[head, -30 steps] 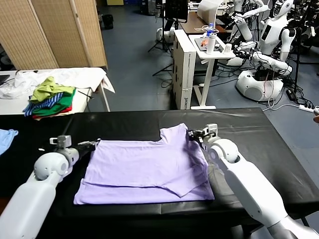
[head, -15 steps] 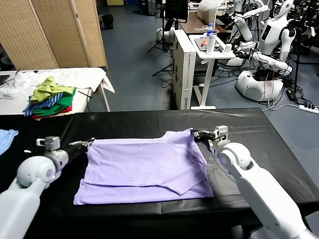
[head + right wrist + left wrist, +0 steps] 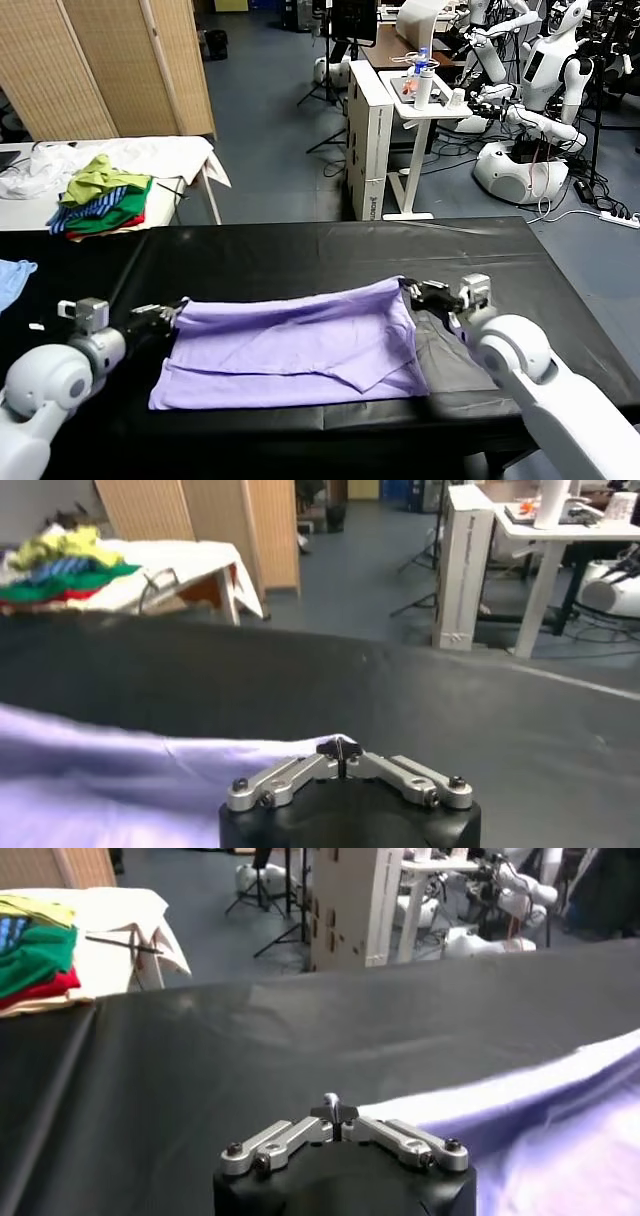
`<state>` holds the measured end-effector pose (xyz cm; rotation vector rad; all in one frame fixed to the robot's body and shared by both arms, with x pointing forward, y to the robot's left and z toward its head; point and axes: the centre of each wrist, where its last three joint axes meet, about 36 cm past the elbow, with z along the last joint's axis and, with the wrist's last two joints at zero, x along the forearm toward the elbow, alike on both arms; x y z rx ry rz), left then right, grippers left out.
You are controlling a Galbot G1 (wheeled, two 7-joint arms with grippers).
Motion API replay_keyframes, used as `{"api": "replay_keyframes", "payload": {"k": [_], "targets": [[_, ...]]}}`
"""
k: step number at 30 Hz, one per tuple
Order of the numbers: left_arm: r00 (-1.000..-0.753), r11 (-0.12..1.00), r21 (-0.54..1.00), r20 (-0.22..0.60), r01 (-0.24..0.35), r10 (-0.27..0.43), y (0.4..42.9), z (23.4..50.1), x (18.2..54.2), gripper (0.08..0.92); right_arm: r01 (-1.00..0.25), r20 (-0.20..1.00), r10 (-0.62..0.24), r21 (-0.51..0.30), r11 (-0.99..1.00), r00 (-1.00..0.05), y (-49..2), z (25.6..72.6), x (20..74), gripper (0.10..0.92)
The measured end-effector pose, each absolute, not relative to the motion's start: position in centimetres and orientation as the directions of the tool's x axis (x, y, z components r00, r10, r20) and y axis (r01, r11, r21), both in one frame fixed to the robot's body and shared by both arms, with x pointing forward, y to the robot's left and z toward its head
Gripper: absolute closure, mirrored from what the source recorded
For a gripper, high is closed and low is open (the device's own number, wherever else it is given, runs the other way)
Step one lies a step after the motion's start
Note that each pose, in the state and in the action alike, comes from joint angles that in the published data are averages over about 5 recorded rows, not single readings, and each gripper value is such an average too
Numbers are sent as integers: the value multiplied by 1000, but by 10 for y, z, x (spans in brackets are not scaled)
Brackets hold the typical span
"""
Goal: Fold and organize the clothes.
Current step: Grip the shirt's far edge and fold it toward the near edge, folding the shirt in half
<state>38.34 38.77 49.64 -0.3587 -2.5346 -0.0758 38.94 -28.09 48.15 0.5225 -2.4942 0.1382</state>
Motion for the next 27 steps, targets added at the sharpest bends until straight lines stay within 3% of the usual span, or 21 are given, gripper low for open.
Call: {"api": "replay_keyframes", "payload": {"k": [27], "targets": [[-770,962,56,613,266,177,378,479,340,847,-423,616,-344,19,906,-709,-279,474,369,883]]}}
